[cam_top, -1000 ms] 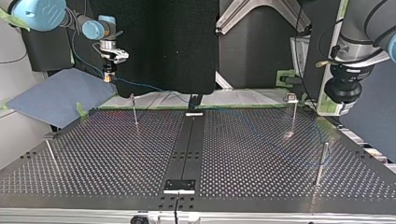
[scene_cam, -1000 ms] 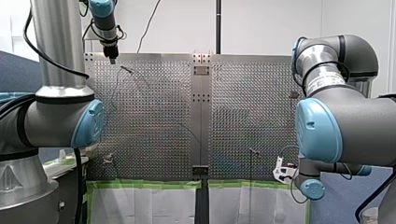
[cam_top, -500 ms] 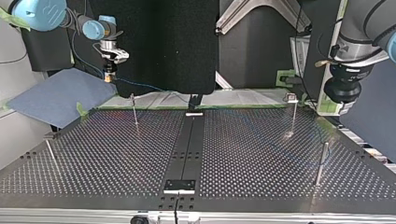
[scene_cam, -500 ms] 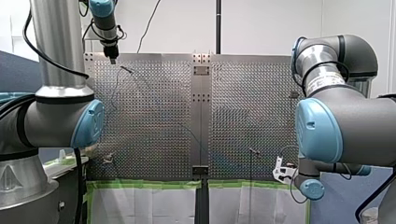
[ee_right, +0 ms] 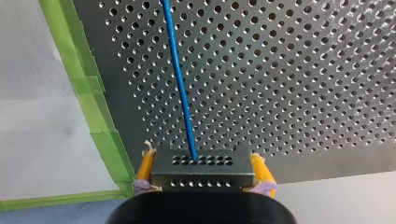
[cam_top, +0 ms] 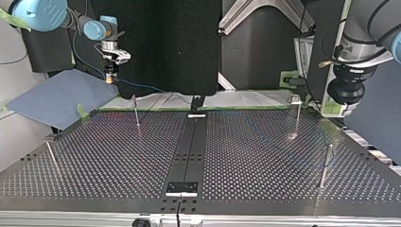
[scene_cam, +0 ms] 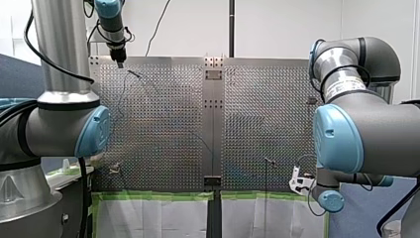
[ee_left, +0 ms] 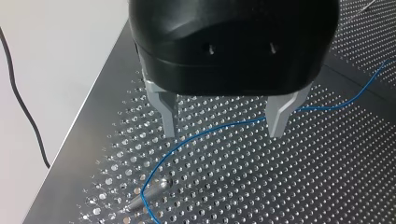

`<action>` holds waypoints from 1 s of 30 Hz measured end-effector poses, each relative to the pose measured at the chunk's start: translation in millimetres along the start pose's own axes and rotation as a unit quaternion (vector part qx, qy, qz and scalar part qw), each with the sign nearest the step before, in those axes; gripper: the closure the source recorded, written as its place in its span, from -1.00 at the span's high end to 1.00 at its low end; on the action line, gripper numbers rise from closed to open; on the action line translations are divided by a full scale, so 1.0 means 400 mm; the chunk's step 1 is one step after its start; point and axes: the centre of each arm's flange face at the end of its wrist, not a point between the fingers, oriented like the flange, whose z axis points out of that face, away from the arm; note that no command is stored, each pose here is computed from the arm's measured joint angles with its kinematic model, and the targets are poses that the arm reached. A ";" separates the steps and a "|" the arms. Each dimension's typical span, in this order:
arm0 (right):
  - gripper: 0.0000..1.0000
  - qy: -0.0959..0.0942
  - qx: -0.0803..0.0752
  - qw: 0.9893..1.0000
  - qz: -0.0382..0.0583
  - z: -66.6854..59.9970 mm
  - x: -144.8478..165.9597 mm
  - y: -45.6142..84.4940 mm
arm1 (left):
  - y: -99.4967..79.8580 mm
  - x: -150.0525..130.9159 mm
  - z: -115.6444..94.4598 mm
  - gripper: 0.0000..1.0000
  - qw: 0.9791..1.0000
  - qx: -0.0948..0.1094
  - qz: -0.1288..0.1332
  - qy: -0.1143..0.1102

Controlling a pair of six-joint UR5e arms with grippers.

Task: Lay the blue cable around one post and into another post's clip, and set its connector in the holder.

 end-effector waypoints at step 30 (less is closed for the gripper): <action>-1.00 -0.004 0.005 1.000 -0.005 -0.002 -0.004 -0.011 | -0.109 0.179 0.053 0.86 0.989 0.143 -0.019 0.021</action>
